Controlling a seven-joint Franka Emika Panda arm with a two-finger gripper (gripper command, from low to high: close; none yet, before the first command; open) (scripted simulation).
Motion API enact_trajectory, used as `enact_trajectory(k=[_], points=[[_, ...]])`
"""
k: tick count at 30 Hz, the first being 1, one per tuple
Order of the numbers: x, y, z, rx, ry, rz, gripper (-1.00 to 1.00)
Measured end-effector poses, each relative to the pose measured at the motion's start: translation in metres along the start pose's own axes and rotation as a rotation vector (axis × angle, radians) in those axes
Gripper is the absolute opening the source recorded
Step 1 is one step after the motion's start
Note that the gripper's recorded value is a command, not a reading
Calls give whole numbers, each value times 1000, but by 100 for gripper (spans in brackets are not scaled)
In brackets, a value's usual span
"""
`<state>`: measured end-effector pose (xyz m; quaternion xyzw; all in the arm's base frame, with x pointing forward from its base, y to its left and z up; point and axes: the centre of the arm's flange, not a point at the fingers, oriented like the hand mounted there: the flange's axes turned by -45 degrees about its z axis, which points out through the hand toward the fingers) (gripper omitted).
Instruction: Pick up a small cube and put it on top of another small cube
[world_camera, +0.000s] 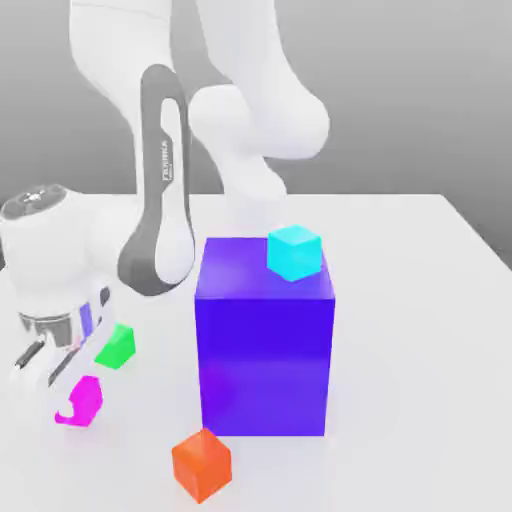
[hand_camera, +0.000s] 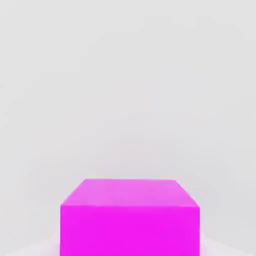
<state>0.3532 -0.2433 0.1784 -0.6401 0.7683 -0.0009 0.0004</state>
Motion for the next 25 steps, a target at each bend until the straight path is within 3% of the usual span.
enact_trajectory(k=[13, 22, 23, 25], points=[[18, 130, -64, -4, 4, -209, -100], [16, 142, -6, 0, -1, -240, -100], [16, 143, -1, -1, -1, -237, 100], [15, 142, -1, -1, -1, -241, 100]])
